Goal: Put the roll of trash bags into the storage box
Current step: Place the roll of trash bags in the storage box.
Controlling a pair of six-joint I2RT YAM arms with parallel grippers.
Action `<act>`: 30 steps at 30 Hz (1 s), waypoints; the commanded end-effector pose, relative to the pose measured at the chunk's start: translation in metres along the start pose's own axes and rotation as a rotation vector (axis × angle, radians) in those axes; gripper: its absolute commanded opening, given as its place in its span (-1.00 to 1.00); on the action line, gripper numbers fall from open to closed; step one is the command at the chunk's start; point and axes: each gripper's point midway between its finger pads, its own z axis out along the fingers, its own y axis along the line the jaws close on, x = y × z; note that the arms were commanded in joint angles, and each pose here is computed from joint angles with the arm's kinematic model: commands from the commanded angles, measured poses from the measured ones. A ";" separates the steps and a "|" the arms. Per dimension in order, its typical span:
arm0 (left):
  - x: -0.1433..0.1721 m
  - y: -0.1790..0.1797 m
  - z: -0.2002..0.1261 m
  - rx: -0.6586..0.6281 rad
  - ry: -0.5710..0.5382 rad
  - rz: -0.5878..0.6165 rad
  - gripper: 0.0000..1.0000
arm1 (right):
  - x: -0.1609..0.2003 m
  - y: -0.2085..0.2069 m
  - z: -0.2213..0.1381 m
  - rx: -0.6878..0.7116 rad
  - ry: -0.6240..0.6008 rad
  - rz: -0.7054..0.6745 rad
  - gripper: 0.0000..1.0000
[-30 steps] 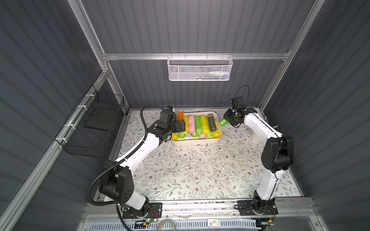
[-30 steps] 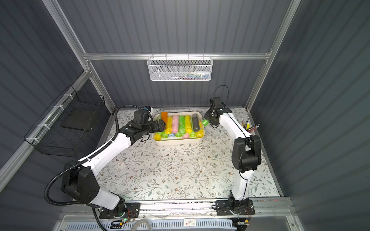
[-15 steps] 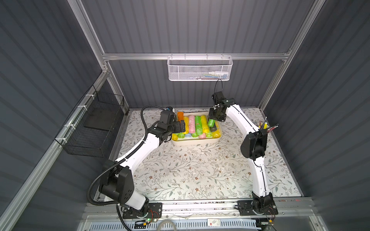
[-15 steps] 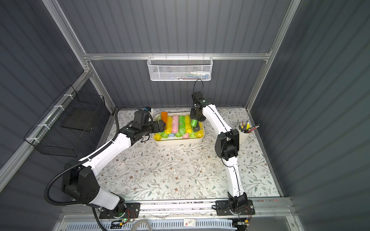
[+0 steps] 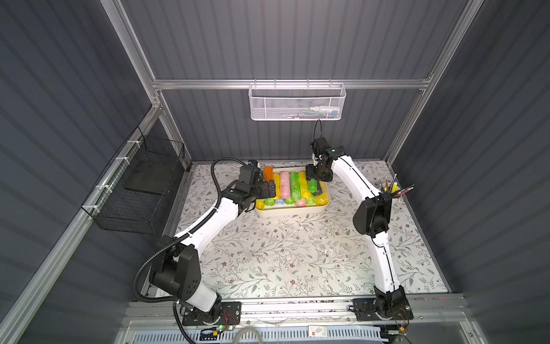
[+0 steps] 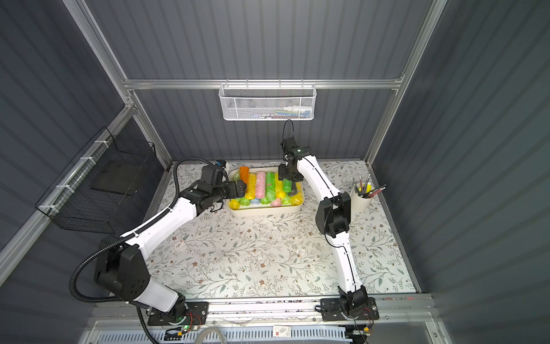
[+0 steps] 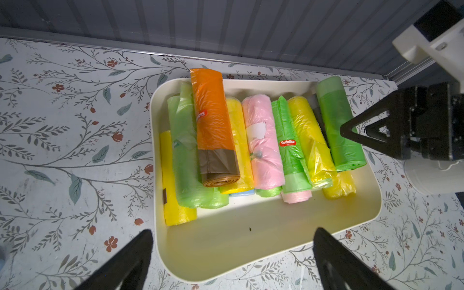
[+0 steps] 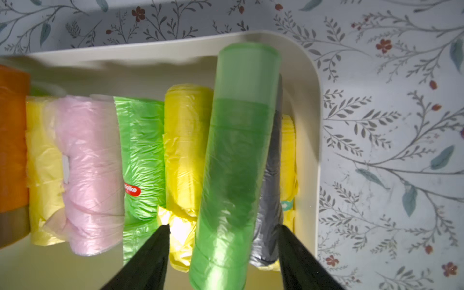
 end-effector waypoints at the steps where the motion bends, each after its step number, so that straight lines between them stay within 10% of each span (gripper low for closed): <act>1: 0.001 0.001 0.003 -0.016 0.005 0.026 1.00 | -0.004 0.002 -0.003 -0.006 -0.014 -0.022 0.54; 15: -0.030 0.064 -0.054 -0.346 -0.281 0.047 1.00 | -0.035 -0.008 -0.158 -0.019 -0.430 0.018 0.98; 30: 0.030 0.153 -0.051 -0.783 -0.394 0.226 1.00 | 0.086 -0.136 -0.195 0.162 -0.924 0.184 0.98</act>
